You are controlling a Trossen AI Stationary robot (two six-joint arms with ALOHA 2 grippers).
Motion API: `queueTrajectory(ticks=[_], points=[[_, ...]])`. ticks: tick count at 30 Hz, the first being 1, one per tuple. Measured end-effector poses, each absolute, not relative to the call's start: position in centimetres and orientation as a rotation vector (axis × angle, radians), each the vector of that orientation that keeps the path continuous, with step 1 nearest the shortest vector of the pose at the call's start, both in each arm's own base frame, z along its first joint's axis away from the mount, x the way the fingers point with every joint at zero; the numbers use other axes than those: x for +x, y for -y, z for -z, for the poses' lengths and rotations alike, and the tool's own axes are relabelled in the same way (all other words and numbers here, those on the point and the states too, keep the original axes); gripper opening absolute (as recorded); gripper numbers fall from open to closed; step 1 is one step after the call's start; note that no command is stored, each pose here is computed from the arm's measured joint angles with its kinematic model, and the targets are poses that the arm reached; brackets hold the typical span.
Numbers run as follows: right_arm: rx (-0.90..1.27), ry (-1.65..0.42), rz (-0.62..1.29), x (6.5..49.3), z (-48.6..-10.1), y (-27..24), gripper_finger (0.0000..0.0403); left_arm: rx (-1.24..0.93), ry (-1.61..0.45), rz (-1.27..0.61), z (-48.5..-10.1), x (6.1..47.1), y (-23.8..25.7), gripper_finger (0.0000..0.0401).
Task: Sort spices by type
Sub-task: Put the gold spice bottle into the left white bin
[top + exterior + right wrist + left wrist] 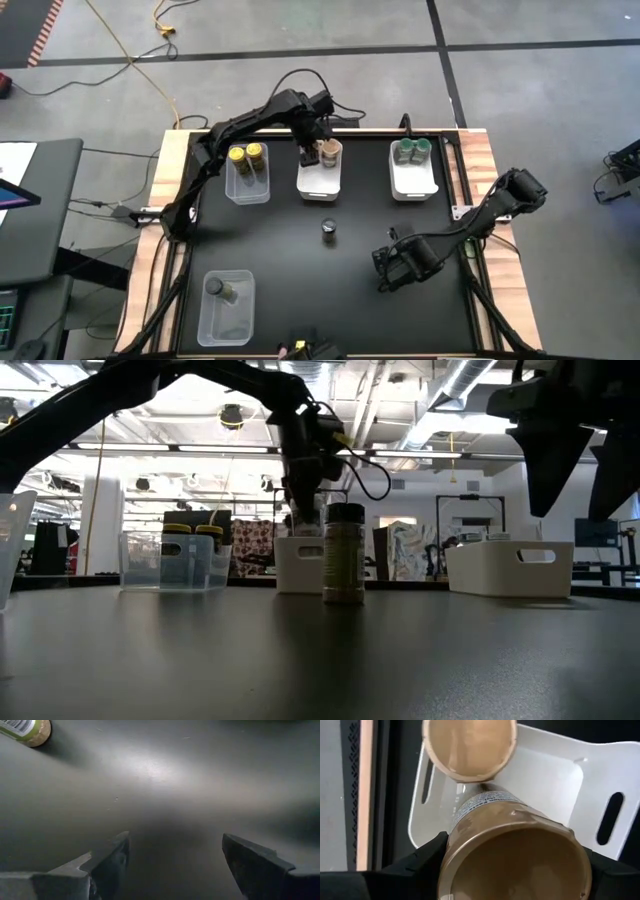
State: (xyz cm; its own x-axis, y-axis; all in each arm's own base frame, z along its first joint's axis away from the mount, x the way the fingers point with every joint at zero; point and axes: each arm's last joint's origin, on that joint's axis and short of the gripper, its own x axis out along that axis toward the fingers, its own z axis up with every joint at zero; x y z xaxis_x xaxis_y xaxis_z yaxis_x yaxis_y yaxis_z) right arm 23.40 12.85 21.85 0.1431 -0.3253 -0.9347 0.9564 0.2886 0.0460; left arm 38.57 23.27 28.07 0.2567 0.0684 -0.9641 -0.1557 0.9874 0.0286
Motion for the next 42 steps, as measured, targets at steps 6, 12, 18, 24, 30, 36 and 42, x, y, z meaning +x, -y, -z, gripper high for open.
queueTrajectory(ticks=[6, 12, 18, 24, 30, 36, 42], points=[[0.801, -1.006, 1.101, 23.5, -21.9, -12.4, 0.0342, -0.099, -1.302, -0.167, -28.1, 38.5, -23.4, 0.028], [0.806, -1.003, 1.116, 23.8, -21.9, -11.9, 0.0342, -0.135, -1.333, -0.165, -26.9, 38.6, -23.7, 0.028], [0.811, -1.001, 1.119, 23.9, -21.9, -11.7, 0.0342, -0.164, -1.392, -0.173, -24.6, 39.4, -23.9, 0.028], [0.811, -1.001, 1.12, 23.9, -21.9, -11.7, 0.0342, -0.135, -1.349, -0.191, -24.6, 39.8, -24.2, 0.028], [0.807, -1.003, 1.122, 23.9, -21.9, -11.7, 0.0342, -0.146, -1.351, -0.213, -24.1, 39.6, -25.2, 0.028], [0.801, -1.005, 1.124, 23.8, -21.9, -11.7, 0.0342, -0.159, -1.381, -0.226, -23.2, 39.8, -25.2, 0.028], [0.802, -1.005, 1.124, 23.8, -21.8, -11.7, 0.0342, -0.167, -1.398, -0.253, -23.1, 39.8, -25.0, 0.028]])
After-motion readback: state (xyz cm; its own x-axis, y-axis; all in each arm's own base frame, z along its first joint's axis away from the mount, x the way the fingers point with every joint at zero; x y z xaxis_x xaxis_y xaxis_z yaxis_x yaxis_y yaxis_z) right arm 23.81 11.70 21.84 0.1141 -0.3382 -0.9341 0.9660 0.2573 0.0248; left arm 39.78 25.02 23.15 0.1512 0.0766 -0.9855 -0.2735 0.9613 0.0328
